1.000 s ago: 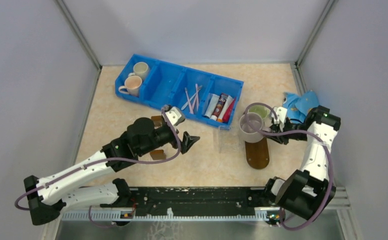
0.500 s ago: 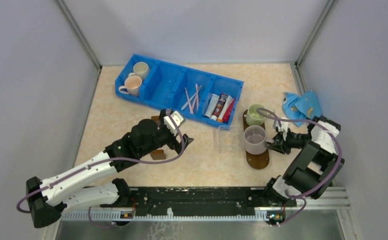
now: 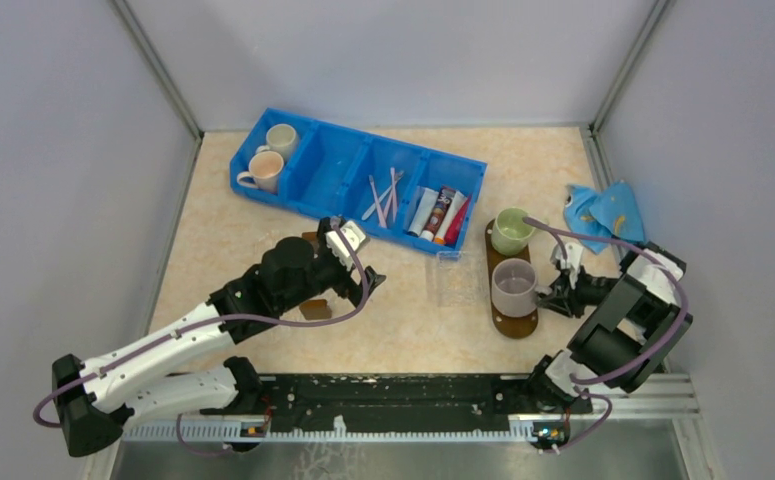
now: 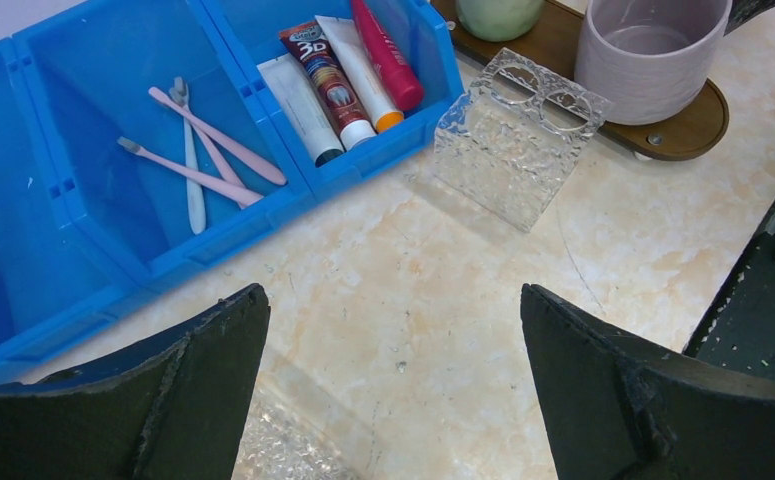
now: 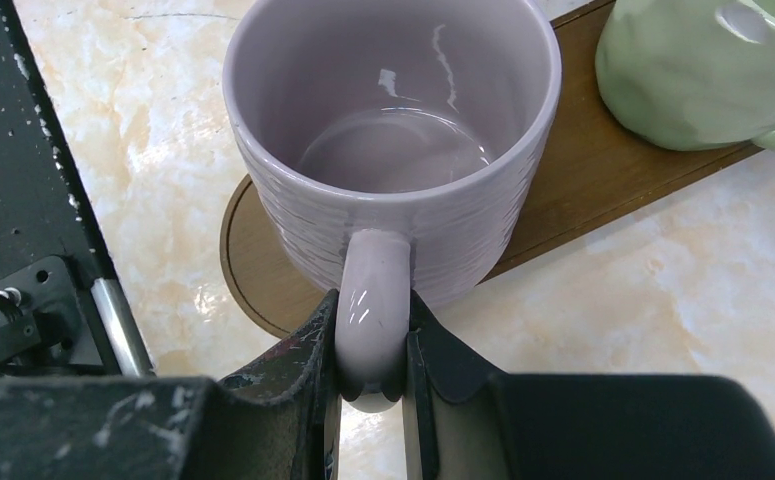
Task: Prepare toiletry sets of a toothbrush and toothpaste on the tray
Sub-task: Place the cup on the tray.
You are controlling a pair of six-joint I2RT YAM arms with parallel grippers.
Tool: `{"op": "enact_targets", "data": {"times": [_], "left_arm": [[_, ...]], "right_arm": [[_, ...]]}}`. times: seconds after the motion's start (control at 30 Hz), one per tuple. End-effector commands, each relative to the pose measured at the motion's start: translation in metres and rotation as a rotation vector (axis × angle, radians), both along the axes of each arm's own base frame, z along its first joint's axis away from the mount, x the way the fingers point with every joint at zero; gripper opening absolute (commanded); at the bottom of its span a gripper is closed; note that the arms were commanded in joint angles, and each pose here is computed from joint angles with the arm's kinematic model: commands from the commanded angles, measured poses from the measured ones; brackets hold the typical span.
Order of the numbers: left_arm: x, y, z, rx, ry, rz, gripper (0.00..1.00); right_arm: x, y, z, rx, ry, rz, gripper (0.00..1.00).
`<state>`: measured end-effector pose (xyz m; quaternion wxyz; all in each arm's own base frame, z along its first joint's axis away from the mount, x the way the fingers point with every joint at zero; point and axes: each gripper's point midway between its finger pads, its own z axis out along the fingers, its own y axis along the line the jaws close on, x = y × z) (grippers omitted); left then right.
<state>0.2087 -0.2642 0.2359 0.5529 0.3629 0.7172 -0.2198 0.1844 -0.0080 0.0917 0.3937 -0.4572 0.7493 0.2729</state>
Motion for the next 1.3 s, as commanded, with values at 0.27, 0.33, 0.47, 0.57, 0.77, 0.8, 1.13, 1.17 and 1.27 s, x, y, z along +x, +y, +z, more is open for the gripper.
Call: {"op": "enact_targets", "data": {"times": [0.27, 0.33, 0.47, 0.57, 0.77, 0.8, 1.13, 1.17, 1.27], "left_arm": [[0.003, 0.001, 0.002, -0.002, -0.019, -0.001, 0.99], [0.003, 0.001, 0.001, 0.001, -0.018, -0.001, 0.99], [0.002, 0.0, 0.0, 0.004, -0.014, -0.006, 0.99], [0.003, -0.001, -0.002, 0.007, -0.011, -0.006, 0.99], [0.004, 0.0, -0.003, 0.01, -0.009, -0.002, 0.99], [0.004, -0.001, -0.003, 0.011, -0.007, -0.003, 0.99], [0.004, 0.0, -0.004, 0.01, -0.004, -0.002, 0.99], [0.004, 0.0, -0.004, 0.011, -0.004, -0.003, 0.99], [0.004, 0.0, -0.003, 0.009, -0.004, -0.003, 0.99]], "right_arm": [[0.008, -0.002, 0.007, -0.025, -0.213, 0.088, 0.0], [0.005, -0.002, 0.003, -0.02, -0.197, 0.097, 0.01], [0.0, -0.001, -0.006, -0.006, -0.168, 0.111, 0.07], [0.0, -0.003, -0.011, -0.011, -0.169, 0.106, 0.12], [0.0, -0.009, -0.02, -0.053, -0.166, 0.096, 0.15], [0.0, -0.011, -0.02, -0.06, -0.164, 0.093, 0.15], [0.0, -0.022, -0.023, -0.092, -0.153, 0.083, 0.21], [-0.001, -0.022, -0.024, -0.093, -0.153, 0.084, 0.22], [-0.001, -0.022, -0.025, -0.095, -0.154, 0.083, 0.25]]}}
